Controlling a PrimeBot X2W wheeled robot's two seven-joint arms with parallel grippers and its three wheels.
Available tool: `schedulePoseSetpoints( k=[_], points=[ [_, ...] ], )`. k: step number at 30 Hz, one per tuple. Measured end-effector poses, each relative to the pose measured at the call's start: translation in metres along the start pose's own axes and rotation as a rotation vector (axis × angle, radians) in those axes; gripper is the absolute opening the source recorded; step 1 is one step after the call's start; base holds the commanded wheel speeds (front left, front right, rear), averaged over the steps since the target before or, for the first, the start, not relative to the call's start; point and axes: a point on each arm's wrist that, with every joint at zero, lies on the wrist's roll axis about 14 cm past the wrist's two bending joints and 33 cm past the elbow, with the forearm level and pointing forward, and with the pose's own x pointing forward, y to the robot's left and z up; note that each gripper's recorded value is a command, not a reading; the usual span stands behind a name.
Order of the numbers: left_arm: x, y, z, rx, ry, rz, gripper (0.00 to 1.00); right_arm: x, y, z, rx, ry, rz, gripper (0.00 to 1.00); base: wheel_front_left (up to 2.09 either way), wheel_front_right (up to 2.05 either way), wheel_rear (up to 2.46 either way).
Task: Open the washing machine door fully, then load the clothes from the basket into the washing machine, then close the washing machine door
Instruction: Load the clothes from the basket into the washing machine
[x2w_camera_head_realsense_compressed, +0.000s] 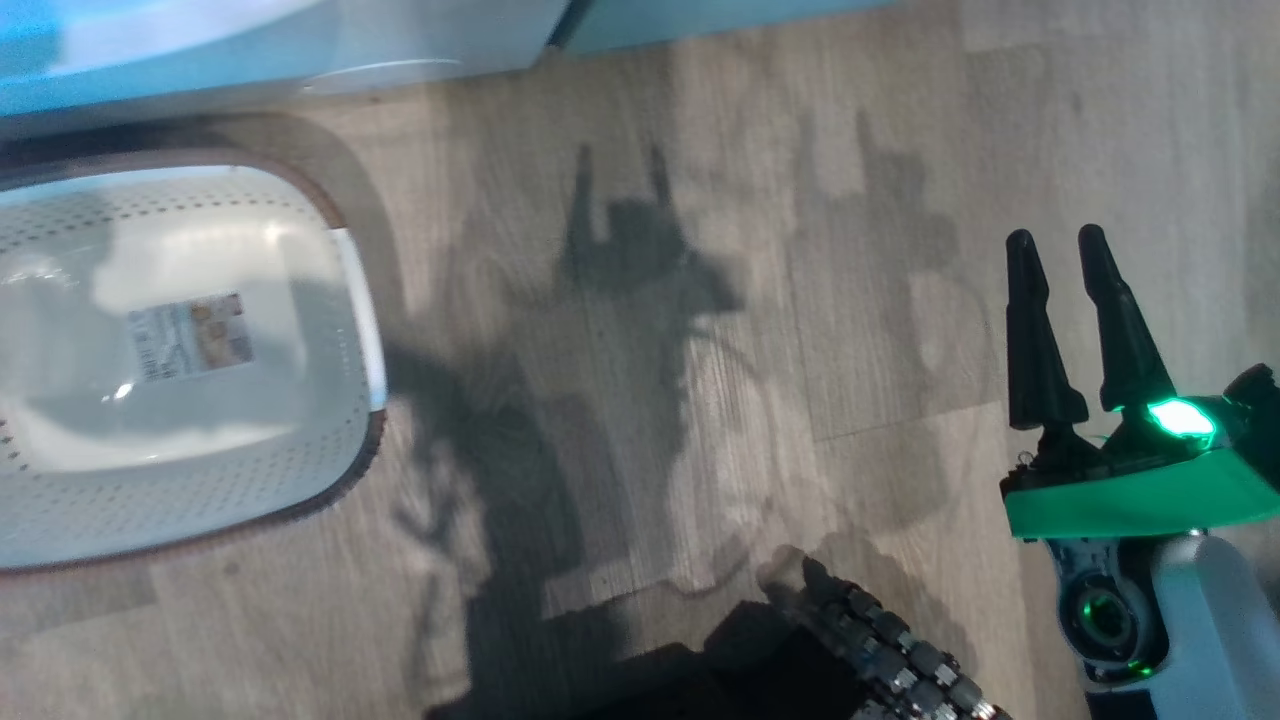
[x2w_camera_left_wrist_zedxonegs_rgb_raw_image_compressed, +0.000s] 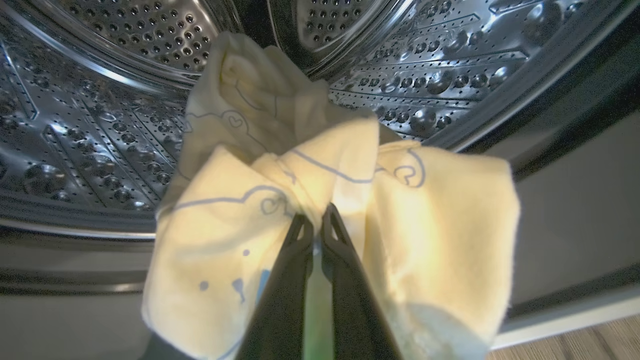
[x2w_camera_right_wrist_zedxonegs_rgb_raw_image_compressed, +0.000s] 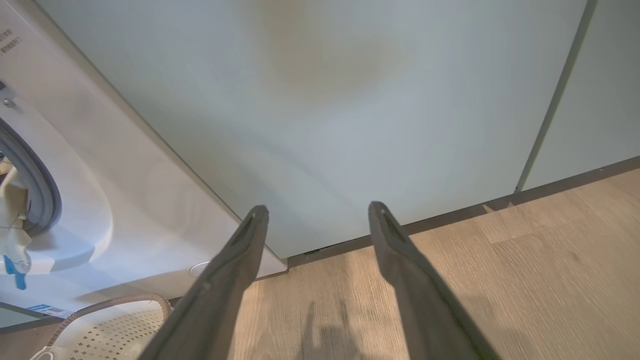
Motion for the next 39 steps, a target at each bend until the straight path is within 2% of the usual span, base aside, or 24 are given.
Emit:
schedulePoseSetpoints(
  k=[7,14,21,25,28,31,38,39],
  points=[
    [0.035,0.005,0.006,-0.040,0.012,-0.001,0.00,-0.006,-0.010,0.002,-0.004,0.004,-0.035,1.00,0.00,0.00,0.00],
    [0.067,0.002,0.026,-0.023,-0.033,-0.005,0.00,-0.012,-0.017,0.002,-0.003,0.011,-0.063,1.00,0.00,0.00,0.00],
    [0.094,0.001,0.058,-0.020,-0.165,0.019,0.00,-0.017,-0.024,0.002,-0.001,0.019,-0.091,1.00,0.00,0.00,0.00],
    [0.098,0.000,0.073,0.019,-0.260,0.036,0.00,-0.019,-0.026,0.003,-0.002,0.020,-0.101,1.00,0.00,0.00,0.00],
    [0.098,-0.002,0.091,0.112,-0.366,0.046,0.00,-0.019,-0.026,0.003,-0.004,0.020,-0.102,1.00,0.00,0.00,0.00],
    [0.099,0.004,0.097,0.107,-0.411,0.069,0.00,-0.019,-0.025,0.003,-0.003,0.019,-0.100,1.00,0.00,0.00,0.00],
    [0.109,0.015,0.059,0.053,-0.268,0.089,0.00,-0.016,-0.022,0.002,0.004,0.019,-0.087,1.00,0.00,0.00,0.00],
    [0.109,0.014,0.056,0.044,-0.250,0.084,0.03,-0.016,-0.021,0.001,0.006,0.019,-0.085,1.00,0.00,0.00,0.00]
  ],
)
